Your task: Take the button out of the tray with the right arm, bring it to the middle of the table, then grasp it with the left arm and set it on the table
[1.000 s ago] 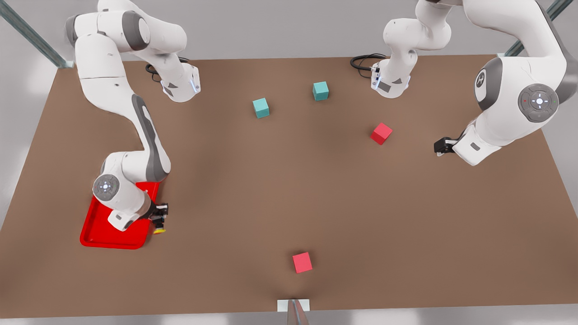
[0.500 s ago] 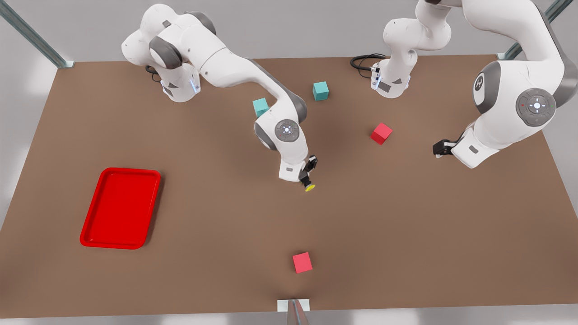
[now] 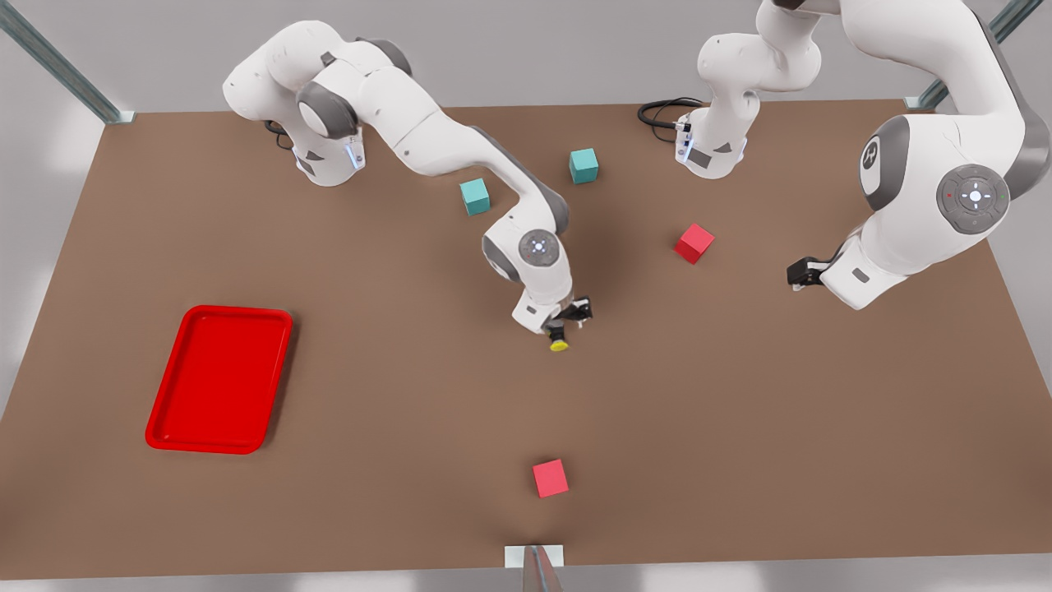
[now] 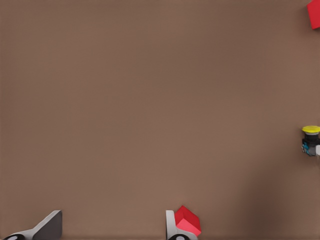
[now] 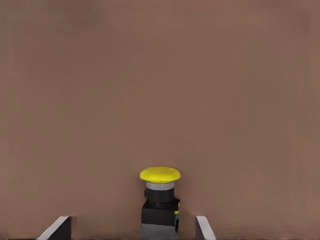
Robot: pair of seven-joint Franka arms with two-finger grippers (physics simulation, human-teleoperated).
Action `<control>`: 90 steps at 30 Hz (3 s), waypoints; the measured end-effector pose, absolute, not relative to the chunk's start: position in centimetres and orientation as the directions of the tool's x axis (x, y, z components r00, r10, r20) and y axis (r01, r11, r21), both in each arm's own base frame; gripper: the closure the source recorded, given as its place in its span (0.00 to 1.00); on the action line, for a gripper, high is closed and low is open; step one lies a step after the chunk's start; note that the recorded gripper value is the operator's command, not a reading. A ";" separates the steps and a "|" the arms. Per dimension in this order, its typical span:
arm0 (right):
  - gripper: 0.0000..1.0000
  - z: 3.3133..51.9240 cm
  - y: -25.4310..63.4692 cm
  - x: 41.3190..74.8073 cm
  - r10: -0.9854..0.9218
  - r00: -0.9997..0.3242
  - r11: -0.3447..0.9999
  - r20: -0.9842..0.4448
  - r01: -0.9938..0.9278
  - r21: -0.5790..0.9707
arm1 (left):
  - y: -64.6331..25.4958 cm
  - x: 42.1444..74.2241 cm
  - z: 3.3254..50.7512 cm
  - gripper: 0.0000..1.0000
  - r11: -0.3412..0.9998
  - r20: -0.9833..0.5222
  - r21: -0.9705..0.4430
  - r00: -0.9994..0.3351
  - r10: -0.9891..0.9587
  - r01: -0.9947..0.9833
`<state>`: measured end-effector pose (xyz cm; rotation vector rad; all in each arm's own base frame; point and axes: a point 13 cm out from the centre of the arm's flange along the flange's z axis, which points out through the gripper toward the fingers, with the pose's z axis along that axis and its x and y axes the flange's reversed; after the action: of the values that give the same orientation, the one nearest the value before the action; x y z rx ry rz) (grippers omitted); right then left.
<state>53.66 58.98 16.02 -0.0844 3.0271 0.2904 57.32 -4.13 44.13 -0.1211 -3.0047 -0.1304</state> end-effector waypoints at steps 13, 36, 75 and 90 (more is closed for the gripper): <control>0.00 37.3 -4.0 68.2 0.431 -0.888 0.901 0.160 0.434 -0.020 | -43.5 47.7 12.2 0.00 0.939 0.275 0.071 -0.911 0.307 0.337; 0.00 36.5 -9.6 63.3 0.128 -0.939 0.978 0.321 0.173 0.118 | -45.8 50.1 4.4 0.00 0.997 -0.064 0.045 -0.996 -0.061 -0.064; 0.00 35.4 -9.7 62.3 -0.080 -0.939 0.982 0.334 -0.016 0.190 | -45.5 54.5 6.4 0.51 0.964 -0.129 -0.020 -0.956 -0.265 -0.264; 0.00 35.4 -9.5 62.3 -0.101 -0.938 0.980 0.332 -0.037 0.196 | -33.1 60.9 14.0 0.51 0.785 -0.496 0.361 -0.817 -0.295 -0.503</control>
<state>62.32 -9.46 35.41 -0.1249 3.4707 0.3315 60.92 -33.07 14.03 0.7912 -3.3611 -0.8970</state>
